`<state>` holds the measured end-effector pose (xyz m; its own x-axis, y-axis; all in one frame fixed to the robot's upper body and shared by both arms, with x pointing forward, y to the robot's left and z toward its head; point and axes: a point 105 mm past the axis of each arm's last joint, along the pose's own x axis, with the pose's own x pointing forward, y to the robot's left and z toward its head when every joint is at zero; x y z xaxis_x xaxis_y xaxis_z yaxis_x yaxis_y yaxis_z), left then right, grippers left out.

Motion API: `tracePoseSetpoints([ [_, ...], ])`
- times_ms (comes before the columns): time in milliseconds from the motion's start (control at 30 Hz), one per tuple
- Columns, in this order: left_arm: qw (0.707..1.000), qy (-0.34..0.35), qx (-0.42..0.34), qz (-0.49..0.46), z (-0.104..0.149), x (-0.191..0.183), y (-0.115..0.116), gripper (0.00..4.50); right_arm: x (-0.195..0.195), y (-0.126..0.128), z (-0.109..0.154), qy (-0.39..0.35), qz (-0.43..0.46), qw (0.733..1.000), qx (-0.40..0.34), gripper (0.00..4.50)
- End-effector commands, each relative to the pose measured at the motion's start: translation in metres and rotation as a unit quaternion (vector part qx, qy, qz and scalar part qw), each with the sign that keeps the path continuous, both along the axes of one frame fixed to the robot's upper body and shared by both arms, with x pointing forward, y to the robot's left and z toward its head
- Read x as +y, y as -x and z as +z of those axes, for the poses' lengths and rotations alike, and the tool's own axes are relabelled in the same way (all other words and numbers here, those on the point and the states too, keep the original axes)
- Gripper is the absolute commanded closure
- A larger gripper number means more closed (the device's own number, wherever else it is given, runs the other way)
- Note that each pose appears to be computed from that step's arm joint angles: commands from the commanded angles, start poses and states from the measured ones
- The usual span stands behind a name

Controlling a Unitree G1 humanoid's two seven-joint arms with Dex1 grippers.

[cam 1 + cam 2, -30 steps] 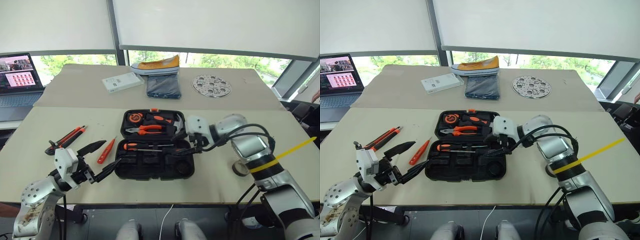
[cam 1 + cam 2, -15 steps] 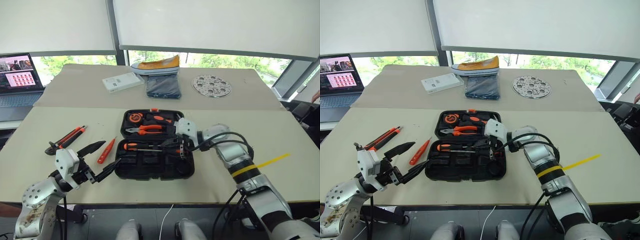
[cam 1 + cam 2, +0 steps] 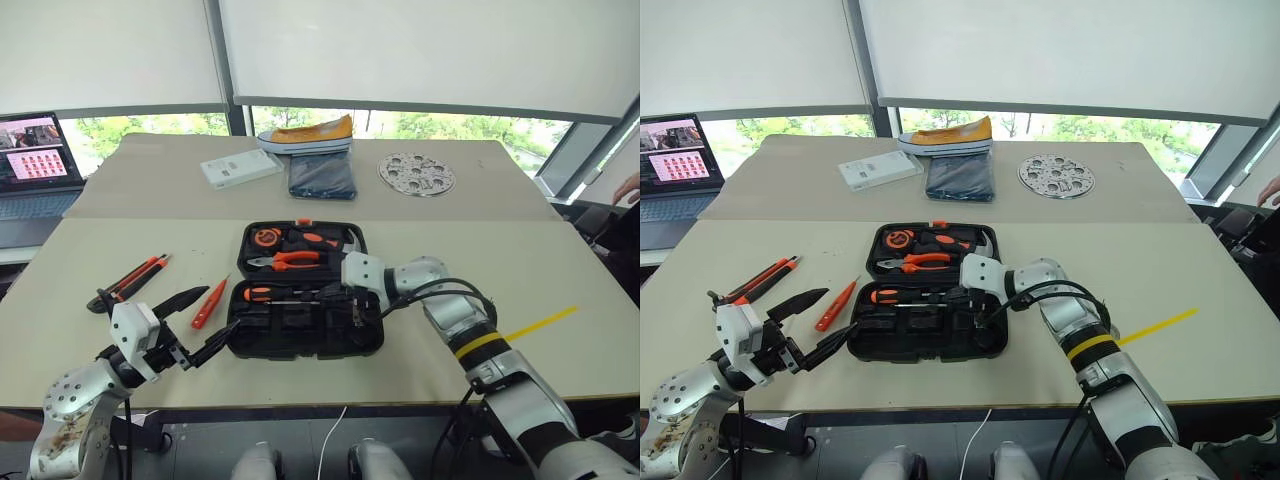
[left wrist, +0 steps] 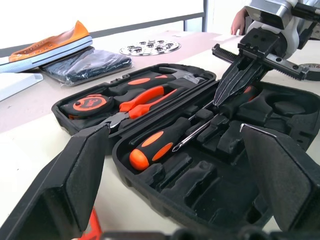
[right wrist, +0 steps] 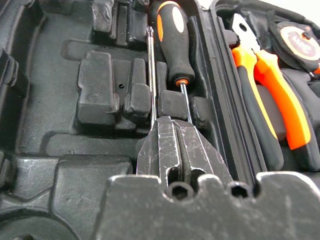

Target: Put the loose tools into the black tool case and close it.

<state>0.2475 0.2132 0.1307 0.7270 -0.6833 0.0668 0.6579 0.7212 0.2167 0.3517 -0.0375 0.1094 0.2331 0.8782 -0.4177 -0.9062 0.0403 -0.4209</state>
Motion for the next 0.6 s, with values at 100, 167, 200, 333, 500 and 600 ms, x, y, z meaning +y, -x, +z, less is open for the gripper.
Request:
tracePoseSetpoints([
  [100,0.997,0.031,-0.039,0.067,0.018,0.030,0.006,0.00,-0.021,0.016,0.022,-0.099,0.016,0.994,0.037,3.50],
  [167,0.994,0.023,-0.031,0.103,0.015,0.049,0.011,0.00,-0.033,0.019,0.034,-0.135,0.007,0.991,0.016,2.86],
  [200,0.992,0.017,-0.025,0.120,0.012,0.059,0.015,0.00,-0.039,0.022,0.041,-0.156,0.002,0.988,0.002,2.49],
  [333,0.981,-0.006,0.009,0.196,0.000,0.103,0.038,0.00,-0.065,0.048,0.063,-0.236,0.019,0.971,-0.026,1.14],
  [500,0.944,-0.027,0.086,0.317,-0.020,0.168,0.070,0.00,-0.118,0.071,0.048,-0.235,-0.030,0.970,-0.050,0.49],
  [600,0.927,0.025,0.104,0.360,-0.016,0.185,0.074,0.00,-0.142,0.078,0.039,-0.226,-0.061,0.972,-0.030,0.49],
])
